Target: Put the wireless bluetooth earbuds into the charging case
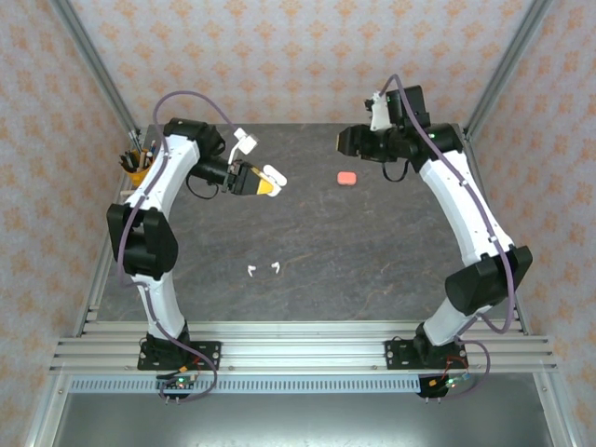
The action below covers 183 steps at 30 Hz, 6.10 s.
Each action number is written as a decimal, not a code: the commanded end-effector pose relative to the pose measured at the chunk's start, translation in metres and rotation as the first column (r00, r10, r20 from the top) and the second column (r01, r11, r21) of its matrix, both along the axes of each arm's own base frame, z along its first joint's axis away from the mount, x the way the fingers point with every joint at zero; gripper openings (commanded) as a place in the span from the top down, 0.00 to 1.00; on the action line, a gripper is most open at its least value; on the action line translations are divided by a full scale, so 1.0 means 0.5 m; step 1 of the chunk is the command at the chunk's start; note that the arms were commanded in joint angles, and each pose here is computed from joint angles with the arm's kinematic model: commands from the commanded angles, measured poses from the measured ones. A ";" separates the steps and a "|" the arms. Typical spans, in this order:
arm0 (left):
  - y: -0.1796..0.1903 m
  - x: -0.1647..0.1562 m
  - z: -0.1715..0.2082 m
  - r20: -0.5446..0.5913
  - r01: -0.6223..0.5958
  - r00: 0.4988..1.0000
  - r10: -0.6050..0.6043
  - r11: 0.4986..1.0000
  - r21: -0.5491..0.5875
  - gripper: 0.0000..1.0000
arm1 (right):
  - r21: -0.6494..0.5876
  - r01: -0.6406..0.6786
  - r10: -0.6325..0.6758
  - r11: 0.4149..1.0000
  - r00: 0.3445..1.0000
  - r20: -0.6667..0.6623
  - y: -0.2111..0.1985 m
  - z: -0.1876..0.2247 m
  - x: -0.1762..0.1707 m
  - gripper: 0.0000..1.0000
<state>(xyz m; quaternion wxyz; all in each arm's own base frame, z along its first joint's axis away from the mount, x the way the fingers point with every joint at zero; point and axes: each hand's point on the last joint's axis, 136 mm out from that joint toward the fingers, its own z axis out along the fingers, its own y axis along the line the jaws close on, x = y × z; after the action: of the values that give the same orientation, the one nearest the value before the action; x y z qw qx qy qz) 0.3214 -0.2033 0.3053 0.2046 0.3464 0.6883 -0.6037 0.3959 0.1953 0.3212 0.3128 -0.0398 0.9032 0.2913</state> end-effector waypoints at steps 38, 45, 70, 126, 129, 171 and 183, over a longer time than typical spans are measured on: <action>-0.324 0.176 0.236 0.537 -0.560 0.745 0.397 0.810 0.177 1.00 | -0.002 0.334 -0.328 0.943 0.923 -0.202 -0.064 -0.127 -0.024 0.45; -0.237 0.198 0.296 0.679 -0.772 0.521 0.517 0.625 0.116 1.00 | -0.044 0.333 -0.335 0.942 0.920 -0.201 -0.083 -0.150 -0.053 0.45; 0.173 0.037 0.099 0.485 -0.849 -0.137 0.864 0.150 -0.506 1.00 | -0.209 0.159 -0.228 0.965 0.902 -0.366 0.101 -0.326 -0.147 0.48; 0.192 -0.102 0.237 0.588 -0.673 -0.101 0.803 0.380 -0.635 1.00 | -0.469 -0.014 -0.251 0.883 0.830 -0.498 0.474 -0.545 -0.286 0.47; 0.191 -0.102 0.238 0.592 -0.673 -0.099 0.800 0.384 -0.632 1.00 | -0.472 -0.032 -0.242 0.881 0.826 -0.508 0.479 -0.557 -0.289 0.47; 0.190 -0.097 0.234 0.596 -0.684 -0.091 0.798 0.385 -0.620 1.00 | -0.485 -0.144 -0.197 0.863 0.787 -0.585 0.501 -0.620 -0.335 0.73; 0.188 -0.096 0.235 0.598 -0.684 -0.085 0.797 0.389 -0.617 1.00 | -0.481 -0.094 -0.200 0.872 0.828 -0.524 0.488 -0.573 -0.300 0.77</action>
<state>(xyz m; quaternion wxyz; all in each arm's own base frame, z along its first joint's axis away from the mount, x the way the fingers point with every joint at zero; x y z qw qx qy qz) 0.2791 -0.1145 0.3996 0.8098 0.1432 0.5418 -0.1734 0.2388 0.4426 0.0247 -0.0007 -0.0025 0.9989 0.0467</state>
